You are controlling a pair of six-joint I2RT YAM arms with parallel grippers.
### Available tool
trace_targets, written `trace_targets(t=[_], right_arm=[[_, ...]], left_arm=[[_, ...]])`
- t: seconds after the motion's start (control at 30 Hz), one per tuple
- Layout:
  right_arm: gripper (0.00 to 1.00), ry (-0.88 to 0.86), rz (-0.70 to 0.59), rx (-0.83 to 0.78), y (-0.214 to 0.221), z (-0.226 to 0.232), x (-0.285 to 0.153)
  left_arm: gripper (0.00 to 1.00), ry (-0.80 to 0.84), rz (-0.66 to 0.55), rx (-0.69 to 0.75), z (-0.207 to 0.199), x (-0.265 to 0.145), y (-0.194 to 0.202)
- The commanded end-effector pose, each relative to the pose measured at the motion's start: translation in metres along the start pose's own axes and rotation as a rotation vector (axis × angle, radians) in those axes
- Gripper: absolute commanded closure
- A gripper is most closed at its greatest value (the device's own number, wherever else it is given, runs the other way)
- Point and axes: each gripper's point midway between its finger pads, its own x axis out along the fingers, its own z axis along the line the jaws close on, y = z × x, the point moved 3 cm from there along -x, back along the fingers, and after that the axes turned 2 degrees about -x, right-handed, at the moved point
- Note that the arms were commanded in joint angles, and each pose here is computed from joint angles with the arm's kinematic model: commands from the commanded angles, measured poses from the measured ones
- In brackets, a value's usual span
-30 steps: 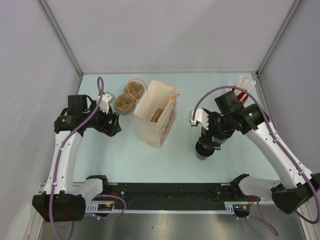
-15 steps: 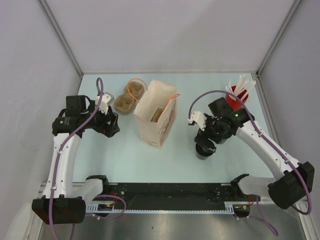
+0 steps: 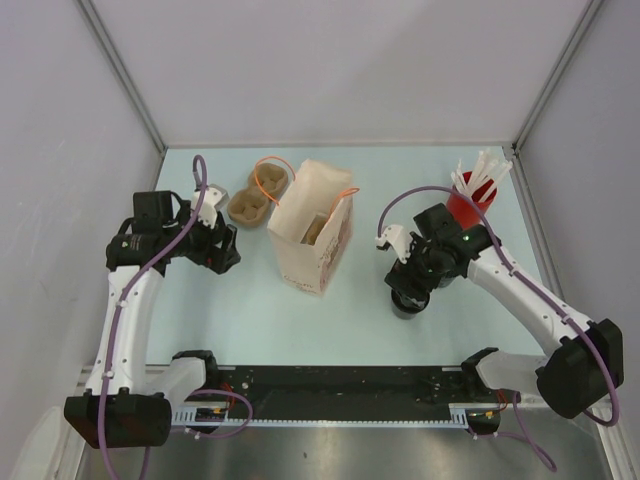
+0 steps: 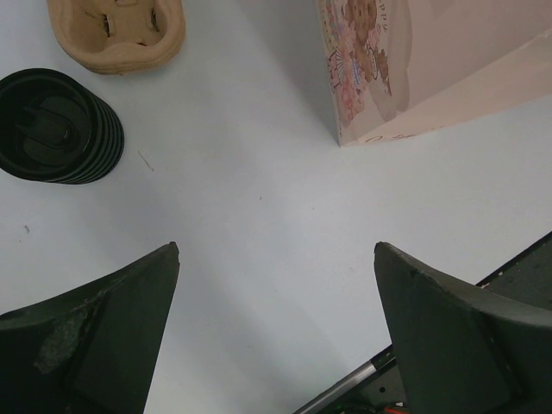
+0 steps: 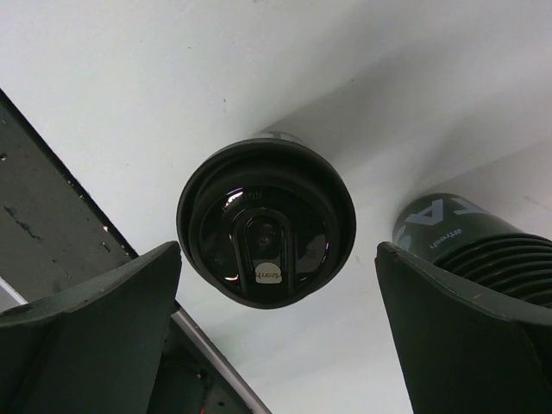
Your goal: Pack the takeout coffee
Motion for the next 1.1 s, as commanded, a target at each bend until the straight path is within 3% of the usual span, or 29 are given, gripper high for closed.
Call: trace_targets(t=[0.0,0.57,1.07], right_arm=[[0.0,0.003,-0.032,0.01,0.0,0.002,0.0],[0.0,-0.028,0.005,-0.028,0.009,0.008,0.0],[0.13,-0.037,0.074,-0.067,0.02,0.013,0.009]], left_arm=[[0.01,0.004,-0.039,-0.009,-0.001,-0.001,-0.005],[0.0,0.009,-0.035,-0.016,-0.001,0.001,-0.003],[0.01,0.014,-0.034,-0.019,-0.002,0.002,-0.002]])
